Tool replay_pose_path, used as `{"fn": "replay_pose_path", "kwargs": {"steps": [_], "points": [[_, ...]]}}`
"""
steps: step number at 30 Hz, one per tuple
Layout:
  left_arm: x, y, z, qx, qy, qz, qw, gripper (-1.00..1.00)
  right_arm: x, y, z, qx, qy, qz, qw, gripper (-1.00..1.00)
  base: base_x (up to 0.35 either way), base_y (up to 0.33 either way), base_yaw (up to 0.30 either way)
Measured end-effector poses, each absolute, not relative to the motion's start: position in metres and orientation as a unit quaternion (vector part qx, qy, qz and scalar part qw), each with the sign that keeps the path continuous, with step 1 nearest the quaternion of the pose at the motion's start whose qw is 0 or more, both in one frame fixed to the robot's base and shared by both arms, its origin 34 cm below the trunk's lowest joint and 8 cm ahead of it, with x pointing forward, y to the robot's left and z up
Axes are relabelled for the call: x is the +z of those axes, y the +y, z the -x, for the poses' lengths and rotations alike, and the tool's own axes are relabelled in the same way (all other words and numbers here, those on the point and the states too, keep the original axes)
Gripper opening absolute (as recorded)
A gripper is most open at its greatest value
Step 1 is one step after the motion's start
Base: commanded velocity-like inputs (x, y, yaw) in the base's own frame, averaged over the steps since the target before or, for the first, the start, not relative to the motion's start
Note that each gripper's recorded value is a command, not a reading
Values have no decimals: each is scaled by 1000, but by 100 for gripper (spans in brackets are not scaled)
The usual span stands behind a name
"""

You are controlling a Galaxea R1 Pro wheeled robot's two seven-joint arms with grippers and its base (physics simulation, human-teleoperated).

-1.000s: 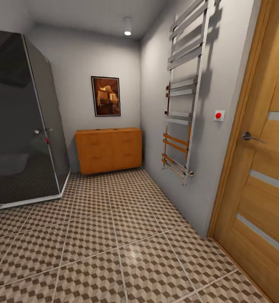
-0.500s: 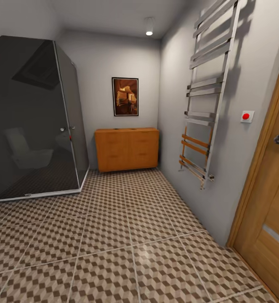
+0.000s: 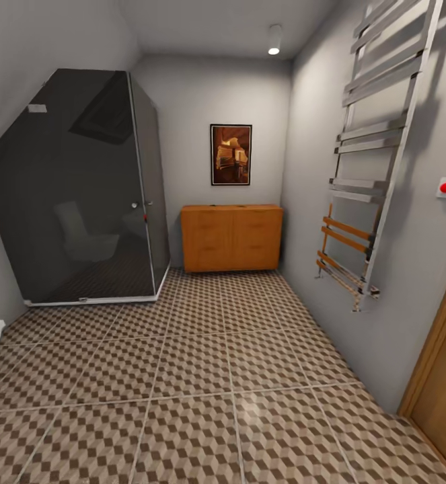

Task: Take the four mousetraps from the cabinet in the bathroom and place them on the bathroom floor. Make sure all four end up on the same floor surface, and ensure that at least two of them are either under or directly next to the same bathroom sink.

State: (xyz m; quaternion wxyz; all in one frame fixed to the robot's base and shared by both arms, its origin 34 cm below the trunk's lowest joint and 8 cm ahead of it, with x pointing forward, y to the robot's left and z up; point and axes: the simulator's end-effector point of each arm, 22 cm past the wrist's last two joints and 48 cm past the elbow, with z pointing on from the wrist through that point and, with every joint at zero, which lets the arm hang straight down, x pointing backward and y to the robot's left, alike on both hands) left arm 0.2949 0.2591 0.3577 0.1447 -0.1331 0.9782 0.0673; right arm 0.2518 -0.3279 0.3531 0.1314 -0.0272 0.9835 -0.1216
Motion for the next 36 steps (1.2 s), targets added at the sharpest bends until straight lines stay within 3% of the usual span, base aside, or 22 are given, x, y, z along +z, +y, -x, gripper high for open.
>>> {"fn": "replay_pose_path", "kwargs": {"steps": [13, 36], "points": [[358, 258, -294, 66, 979, 130, 143, 100, 353, -328, -252, -122, 984, 27, 131, 100, 40, 0, 111], [356, 244, -295, 35, 983, 116, 140, 100, 353, -327, -252, -122, 983, 27, 131, 100, 296, 0, 3]]}}
